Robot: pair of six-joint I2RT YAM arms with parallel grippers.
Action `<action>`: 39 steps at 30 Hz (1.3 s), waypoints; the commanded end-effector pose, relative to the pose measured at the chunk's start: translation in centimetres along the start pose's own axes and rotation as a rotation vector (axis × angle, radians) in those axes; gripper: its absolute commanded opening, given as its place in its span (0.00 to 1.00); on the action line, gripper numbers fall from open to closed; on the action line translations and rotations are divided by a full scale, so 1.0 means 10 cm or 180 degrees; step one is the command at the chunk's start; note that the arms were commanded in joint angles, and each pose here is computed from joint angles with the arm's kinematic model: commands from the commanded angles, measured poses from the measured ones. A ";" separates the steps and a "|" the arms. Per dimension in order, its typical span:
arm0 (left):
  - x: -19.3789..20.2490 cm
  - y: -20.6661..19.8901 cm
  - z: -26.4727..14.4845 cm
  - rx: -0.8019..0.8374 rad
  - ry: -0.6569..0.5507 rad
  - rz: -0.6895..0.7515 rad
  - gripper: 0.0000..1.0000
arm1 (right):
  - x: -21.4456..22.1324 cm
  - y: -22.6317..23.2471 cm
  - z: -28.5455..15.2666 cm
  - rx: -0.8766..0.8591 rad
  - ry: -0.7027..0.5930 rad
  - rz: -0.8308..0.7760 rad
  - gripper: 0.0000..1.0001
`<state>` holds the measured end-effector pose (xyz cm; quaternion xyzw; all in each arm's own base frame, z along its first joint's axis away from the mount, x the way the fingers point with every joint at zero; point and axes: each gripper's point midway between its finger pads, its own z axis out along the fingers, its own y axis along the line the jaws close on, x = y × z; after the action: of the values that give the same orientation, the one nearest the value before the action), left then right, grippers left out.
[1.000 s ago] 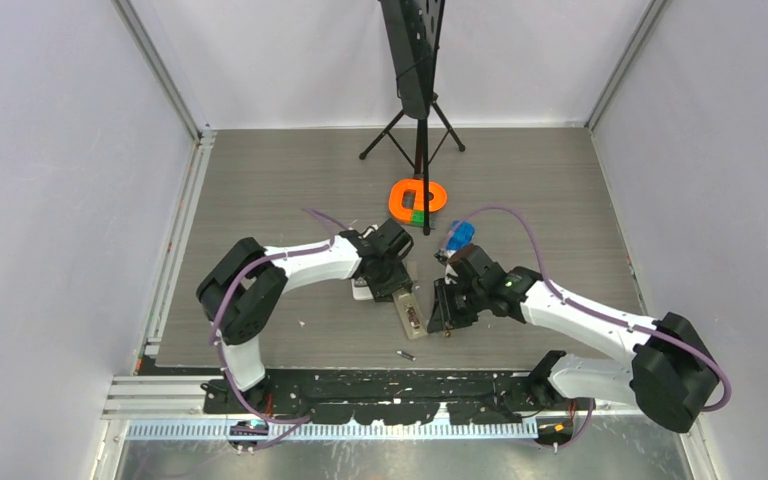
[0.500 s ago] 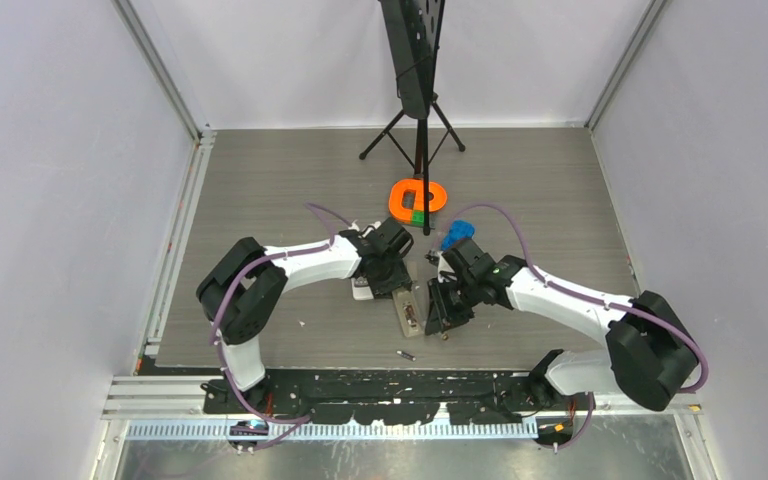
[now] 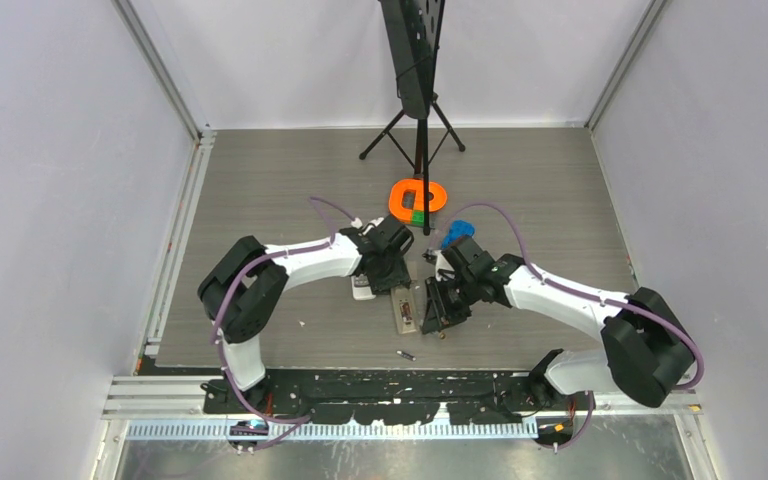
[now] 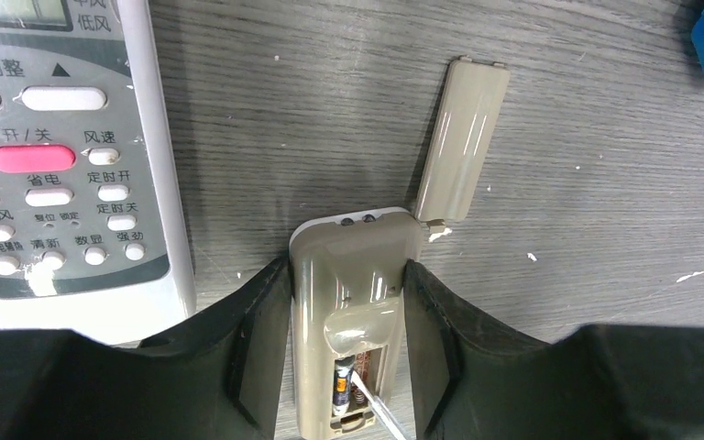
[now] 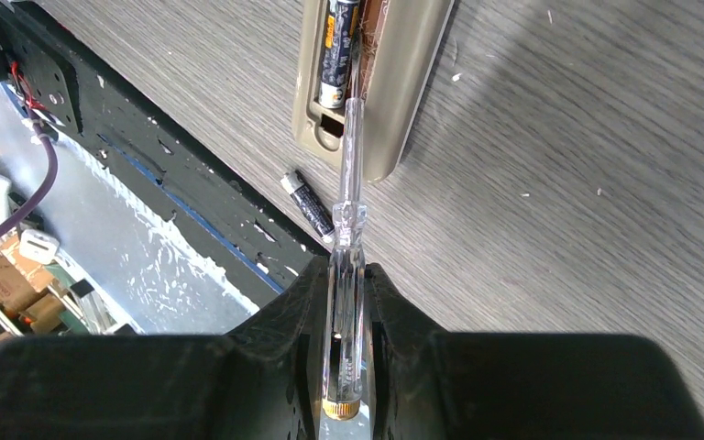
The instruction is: Unload the batteries from the remote control
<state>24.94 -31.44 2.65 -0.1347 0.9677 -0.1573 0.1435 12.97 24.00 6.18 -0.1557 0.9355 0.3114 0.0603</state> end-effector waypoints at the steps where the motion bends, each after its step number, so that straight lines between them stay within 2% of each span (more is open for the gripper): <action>1: -0.08 0.40 0.31 -0.0476 -0.0143 0.0064 0.18 | -0.17 0.29 -0.01 -0.0399 -0.0077 -0.0224 0.00; 10: -0.08 0.41 0.33 -0.0442 -0.0097 0.0318 0.16 | -0.23 0.36 -0.02 -0.0516 -0.0170 -0.0322 0.00; 23: -0.08 0.36 0.34 -0.0381 -0.0085 0.0301 0.14 | -0.45 0.46 0.00 -0.0666 -0.0515 -0.0252 0.00; 33: 0.00 0.39 0.39 -0.0278 0.0013 0.0497 0.09 | -0.56 0.41 0.13 -0.0835 -0.0596 -0.0160 0.00; 39: 0.03 0.48 0.40 -0.0353 0.0028 0.0556 0.08 | -0.51 0.39 0.13 -0.0767 -0.0415 -0.0187 0.00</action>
<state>26.43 -31.54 2.59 -0.0569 0.9690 -0.1688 0.1711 14.15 26.25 4.97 -0.1224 0.9174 0.3749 0.0542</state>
